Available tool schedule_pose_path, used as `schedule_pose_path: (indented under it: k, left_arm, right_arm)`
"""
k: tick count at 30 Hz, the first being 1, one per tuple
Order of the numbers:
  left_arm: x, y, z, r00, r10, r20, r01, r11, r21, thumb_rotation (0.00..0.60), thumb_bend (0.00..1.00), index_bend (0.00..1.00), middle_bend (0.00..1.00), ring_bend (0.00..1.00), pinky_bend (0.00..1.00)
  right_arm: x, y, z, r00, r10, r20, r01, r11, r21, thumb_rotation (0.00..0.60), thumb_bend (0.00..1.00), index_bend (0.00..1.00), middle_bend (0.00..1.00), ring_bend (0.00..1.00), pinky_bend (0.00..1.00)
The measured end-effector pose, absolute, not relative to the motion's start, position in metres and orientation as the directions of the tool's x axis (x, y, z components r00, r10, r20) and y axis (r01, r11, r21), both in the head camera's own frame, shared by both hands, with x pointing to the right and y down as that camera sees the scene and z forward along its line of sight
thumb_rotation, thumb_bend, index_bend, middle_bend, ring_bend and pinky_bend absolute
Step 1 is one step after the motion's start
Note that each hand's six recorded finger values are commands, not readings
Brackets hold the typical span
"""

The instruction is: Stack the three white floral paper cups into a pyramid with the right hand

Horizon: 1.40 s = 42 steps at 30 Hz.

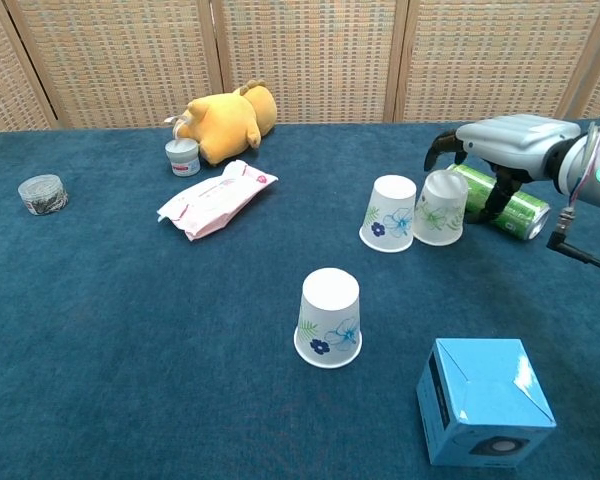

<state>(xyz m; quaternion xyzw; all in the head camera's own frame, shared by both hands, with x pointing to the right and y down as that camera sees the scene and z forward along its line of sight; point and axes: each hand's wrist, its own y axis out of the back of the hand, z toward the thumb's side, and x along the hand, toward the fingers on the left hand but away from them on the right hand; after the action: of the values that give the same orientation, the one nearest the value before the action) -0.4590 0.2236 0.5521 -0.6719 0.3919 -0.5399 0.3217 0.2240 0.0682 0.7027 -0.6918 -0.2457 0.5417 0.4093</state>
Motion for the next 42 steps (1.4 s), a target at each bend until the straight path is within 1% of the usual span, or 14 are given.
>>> schedule_pose_path:
  k: [5, 8, 13, 17, 19, 21, 23, 25, 27, 30, 34, 37, 40, 42]
  left_arm:
    - [-0.459, 0.224, 0.551, 0.111, -0.875, 0.471, -0.183, -0.484, -0.856, 0.600, 0.09, 0.00, 0.00, 0.00, 0.00]
    - [-0.460, 0.224, 0.549, 0.114, -0.878, 0.466, -0.184, -0.479, -0.858, 0.600, 0.09, 0.00, 0.00, 0.00, 0.00]
    - [-0.459, 0.224, 0.548, 0.120, -0.878, 0.464, -0.183, -0.479, -0.859, 0.600, 0.09, 0.00, 0.00, 0.00, 0.00]
    - [-0.457, 0.225, 0.548, 0.128, -0.877, 0.464, -0.182, -0.480, -0.858, 0.600, 0.09, 0.00, 0.00, 0.00, 0.00]
    - [-0.457, 0.225, 0.548, 0.132, -0.877, 0.463, -0.183, -0.480, -0.858, 0.600, 0.09, 0.00, 0.00, 0.00, 0.00]
    - [-0.456, 0.225, 0.547, 0.135, -0.877, 0.462, -0.184, -0.480, -0.858, 0.600, 0.09, 0.00, 0.00, 0.00, 0.00]
    - [-0.456, 0.226, 0.547, 0.138, -0.876, 0.463, -0.184, -0.482, -0.857, 0.600, 0.09, 0.00, 0.00, 0.00, 0.00]
    - [-0.456, 0.226, 0.547, 0.138, -0.875, 0.464, -0.184, -0.483, -0.856, 0.600, 0.09, 0.00, 0.00, 0.00, 0.00]
    - [-0.456, 0.226, 0.547, 0.137, -0.876, 0.463, -0.185, -0.482, -0.856, 0.600, 0.09, 0.00, 0.00, 0.00, 0.00]
    - [-0.458, 0.226, 0.547, 0.133, -0.876, 0.463, -0.187, -0.481, -0.856, 0.600, 0.09, 0.00, 0.00, 0.00, 0.00]
    - [-0.459, 0.225, 0.546, 0.128, -0.878, 0.461, -0.189, -0.478, -0.858, 0.600, 0.09, 0.00, 0.00, 0.00, 0.00]
    - [-0.460, 0.225, 0.547, 0.126, -0.878, 0.463, -0.189, -0.479, -0.857, 0.600, 0.09, 0.00, 0.00, 0.00, 0.00]
    - [-0.460, 0.225, 0.548, 0.124, -0.876, 0.466, -0.187, -0.482, -0.856, 0.600, 0.09, 0.00, 0.00, 0.00, 0.00]
    - [-0.460, 0.225, 0.548, 0.123, -0.876, 0.467, -0.190, -0.483, -0.855, 0.600, 0.09, 0.00, 0.00, 0.00, 0.00]
  right_arm:
    - [0.219, 0.071, 0.688, 0.300, 0.793, -0.531, -0.097, -0.528, -0.843, 0.600, 0.00, 0.00, 0.00, 0.00, 0.00]
    - [0.217, 0.074, 0.675, 0.311, 0.804, -0.508, -0.100, -0.503, -0.858, 0.600, 0.00, 0.00, 0.00, 0.00, 0.00]
    - [0.208, 0.086, 0.648, 0.369, 0.803, -0.468, -0.103, -0.465, -0.879, 0.600, 0.00, 0.00, 0.00, 0.00, 0.00]
    - [0.195, 0.101, 0.629, 0.439, 0.772, -0.460, -0.086, -0.474, -0.876, 0.600, 0.00, 0.00, 0.00, 0.00, 0.00]
    - [0.185, 0.113, 0.620, 0.484, 0.739, -0.468, -0.069, -0.501, -0.863, 0.600, 0.00, 0.01, 0.01, 0.00, 0.00]
    - [0.172, 0.128, 0.615, 0.539, 0.689, -0.485, -0.066, -0.539, -0.839, 0.600, 0.00, 0.04, 0.06, 0.00, 0.00]
    - [0.162, 0.140, 0.614, 0.582, 0.640, -0.501, -0.078, -0.569, -0.818, 0.600, 0.00, 0.07, 0.10, 0.01, 0.01]
    - [0.150, 0.151, 0.617, 0.625, 0.586, -0.515, -0.098, -0.595, -0.797, 0.600, 0.00, 0.08, 0.14, 0.04, 0.04]
    - [0.141, 0.159, 0.621, 0.649, 0.557, -0.519, -0.103, -0.611, -0.785, 0.600, 0.00, 0.09, 0.17, 0.07, 0.09]
    - [0.127, 0.169, 0.630, 0.671, 0.530, -0.518, -0.105, -0.624, -0.774, 0.600, 0.00, 0.10, 0.18, 0.09, 0.12]
    - [0.110, 0.179, 0.642, 0.690, 0.501, -0.523, -0.109, -0.642, -0.759, 0.600, 0.00, 0.11, 0.21, 0.12, 0.14]
    - [0.101, 0.182, 0.652, 0.689, 0.493, -0.531, -0.113, -0.650, -0.751, 0.600, 0.01, 0.14, 0.24, 0.15, 0.19]
    - [0.097, 0.180, 0.661, 0.678, 0.498, -0.541, -0.122, -0.649, -0.751, 0.600, 0.05, 0.18, 0.26, 0.18, 0.23]
    - [0.100, 0.176, 0.668, 0.663, 0.508, -0.551, -0.141, -0.638, -0.757, 0.600, 0.10, 0.21, 0.30, 0.21, 0.26]
